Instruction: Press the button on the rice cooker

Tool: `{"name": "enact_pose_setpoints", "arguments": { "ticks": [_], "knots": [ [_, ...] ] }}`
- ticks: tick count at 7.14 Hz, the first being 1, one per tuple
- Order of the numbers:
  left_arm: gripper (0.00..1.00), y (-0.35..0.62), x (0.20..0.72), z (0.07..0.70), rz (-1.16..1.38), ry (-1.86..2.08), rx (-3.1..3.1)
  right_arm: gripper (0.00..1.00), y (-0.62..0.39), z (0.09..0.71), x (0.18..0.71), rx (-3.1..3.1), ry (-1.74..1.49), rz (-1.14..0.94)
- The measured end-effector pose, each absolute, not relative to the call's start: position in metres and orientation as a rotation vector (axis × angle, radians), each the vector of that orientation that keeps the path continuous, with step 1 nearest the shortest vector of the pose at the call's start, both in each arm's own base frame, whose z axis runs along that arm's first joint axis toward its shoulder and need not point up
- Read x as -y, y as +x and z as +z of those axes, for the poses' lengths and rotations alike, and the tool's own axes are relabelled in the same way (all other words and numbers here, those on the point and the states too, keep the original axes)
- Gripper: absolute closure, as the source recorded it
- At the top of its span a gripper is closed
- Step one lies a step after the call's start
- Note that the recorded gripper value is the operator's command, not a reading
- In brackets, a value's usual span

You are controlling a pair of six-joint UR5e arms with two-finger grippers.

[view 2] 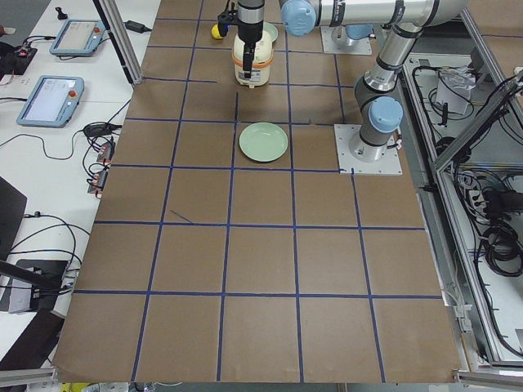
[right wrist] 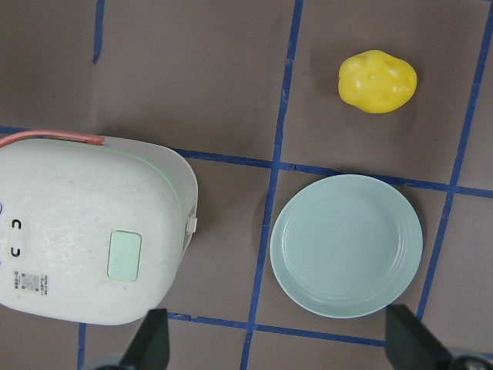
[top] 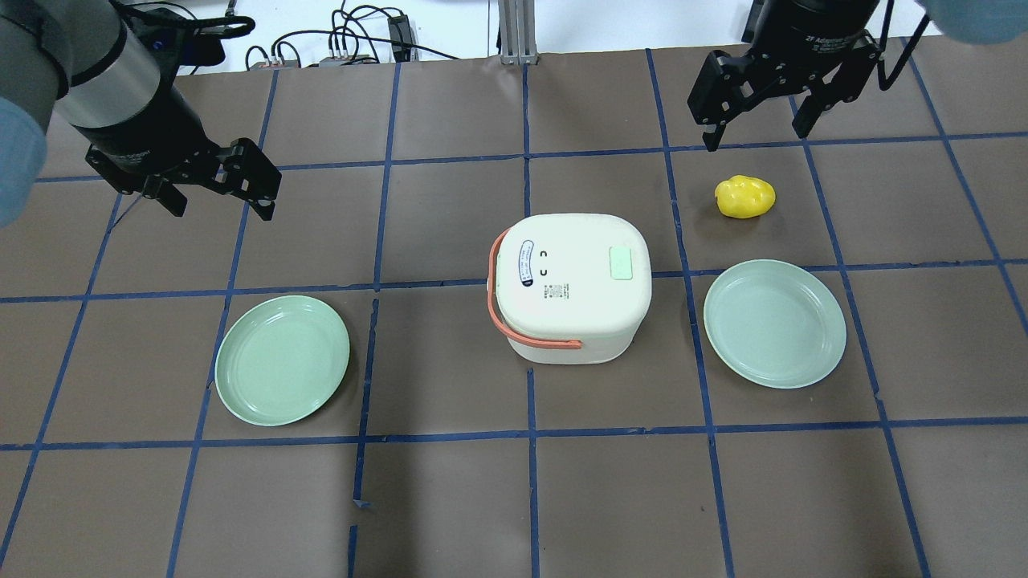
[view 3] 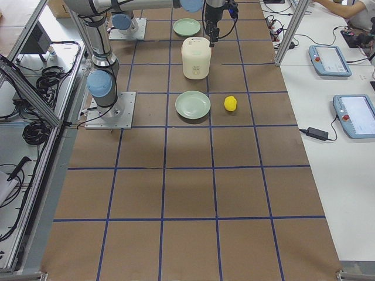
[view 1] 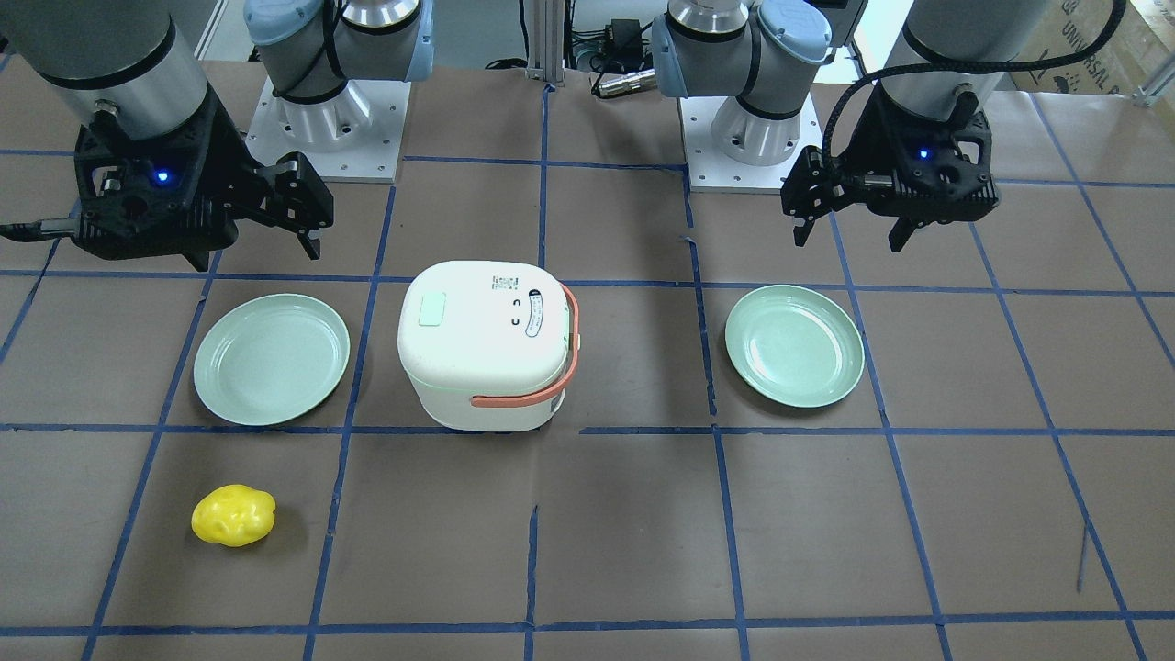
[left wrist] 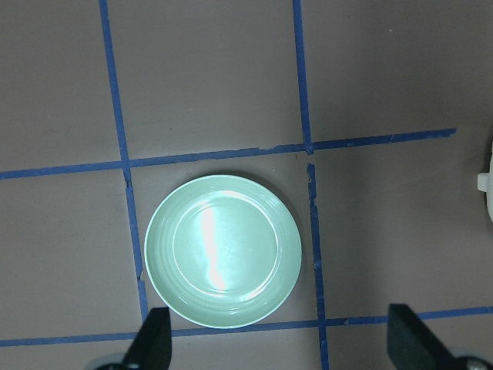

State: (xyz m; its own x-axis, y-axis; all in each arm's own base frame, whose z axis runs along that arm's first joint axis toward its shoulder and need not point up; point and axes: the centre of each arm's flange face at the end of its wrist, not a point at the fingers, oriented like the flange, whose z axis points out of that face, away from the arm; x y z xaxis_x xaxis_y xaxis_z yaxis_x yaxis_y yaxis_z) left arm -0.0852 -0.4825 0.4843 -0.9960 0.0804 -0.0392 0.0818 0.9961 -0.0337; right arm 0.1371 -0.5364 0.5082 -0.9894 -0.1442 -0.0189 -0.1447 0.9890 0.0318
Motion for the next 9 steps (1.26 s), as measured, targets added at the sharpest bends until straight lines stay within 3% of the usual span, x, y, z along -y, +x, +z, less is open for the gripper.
{"name": "enact_pose_setpoints", "arguments": {
  "ticks": [4, 5, 6, 8, 9],
  "knots": [
    [0.00, -0.0853, 0.4824, 0.4840, -0.054, 0.126, -3.101, 0.02, 0.1374, 0.5077, 0.5355, -3.117, -0.225, 0.054],
    [0.00, -0.0853, 0.4825, 0.4842, -0.054, 0.126, -3.101, 0.23, 0.1379, 0.5072, 0.5354, -3.116, -0.226, 0.055],
    [0.00, -0.0852, 0.4825, 0.4845, -0.055, 0.126, -3.101, 0.30, 0.1382, 0.5072, 0.5352, -3.116, -0.228, 0.054],
    [0.00, -0.0852, 0.4826, 0.4845, -0.055, 0.126, -3.101, 0.32, 0.1390, 0.5086, 0.5329, -3.118, -0.214, 0.060],
    [0.00, -0.0852, 0.4826, 0.4845, -0.055, 0.126, -3.101, 0.61, 0.1398, 0.5082, 0.5307, -3.118, -0.187, 0.082]
  ]
}}
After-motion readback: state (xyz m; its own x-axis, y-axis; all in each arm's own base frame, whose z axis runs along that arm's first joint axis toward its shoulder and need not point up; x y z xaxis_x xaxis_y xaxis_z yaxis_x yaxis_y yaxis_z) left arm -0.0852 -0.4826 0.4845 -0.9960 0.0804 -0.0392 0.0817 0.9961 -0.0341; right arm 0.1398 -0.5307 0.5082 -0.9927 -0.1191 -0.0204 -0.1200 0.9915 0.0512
